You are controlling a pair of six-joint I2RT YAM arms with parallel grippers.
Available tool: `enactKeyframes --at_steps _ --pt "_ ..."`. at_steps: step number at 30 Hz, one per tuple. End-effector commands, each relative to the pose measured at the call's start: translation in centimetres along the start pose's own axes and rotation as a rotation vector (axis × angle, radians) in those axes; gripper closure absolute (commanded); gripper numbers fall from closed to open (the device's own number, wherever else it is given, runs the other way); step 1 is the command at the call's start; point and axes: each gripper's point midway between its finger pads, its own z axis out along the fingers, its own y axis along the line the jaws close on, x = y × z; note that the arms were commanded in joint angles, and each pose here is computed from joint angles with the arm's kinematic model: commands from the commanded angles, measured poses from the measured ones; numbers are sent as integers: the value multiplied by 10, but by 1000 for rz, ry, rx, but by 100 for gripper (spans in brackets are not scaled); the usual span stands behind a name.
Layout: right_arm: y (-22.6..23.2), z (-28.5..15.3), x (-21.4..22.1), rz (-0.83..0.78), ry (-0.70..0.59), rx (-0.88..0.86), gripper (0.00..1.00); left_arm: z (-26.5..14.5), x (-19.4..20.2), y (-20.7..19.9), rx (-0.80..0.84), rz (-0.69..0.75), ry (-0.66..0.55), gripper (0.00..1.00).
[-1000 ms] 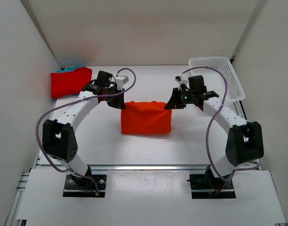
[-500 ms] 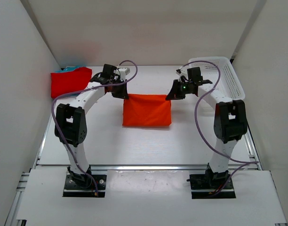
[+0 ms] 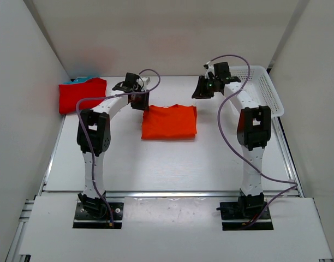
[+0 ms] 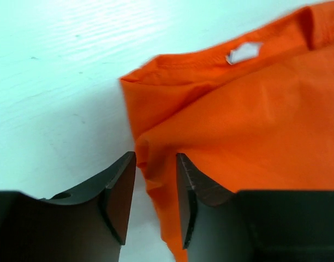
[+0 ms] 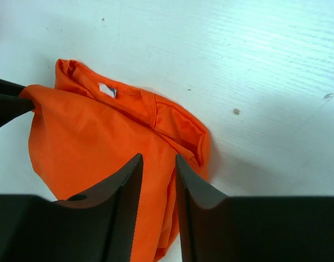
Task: Fold and stack the t-shirts
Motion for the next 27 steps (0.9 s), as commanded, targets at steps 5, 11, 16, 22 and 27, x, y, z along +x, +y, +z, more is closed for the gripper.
enactKeyframes --at_steps 5,11,16,22,27 --pt "13 -30 14 -59 14 41 79 -31 -41 28 -131 5 -115 44" --pt "52 -24 58 -80 67 -54 100 -54 -31 -24 59 70 -121 47" --pt "37 -4 74 15 125 -51 100 -41 -13 -34 108 68 -81 54" --pt "7 6 72 86 170 47 100 -9 7 5 -7 8 19 55" --pt "16 -5 62 57 144 22 100 -27 -2 0 0 25 -11 49"
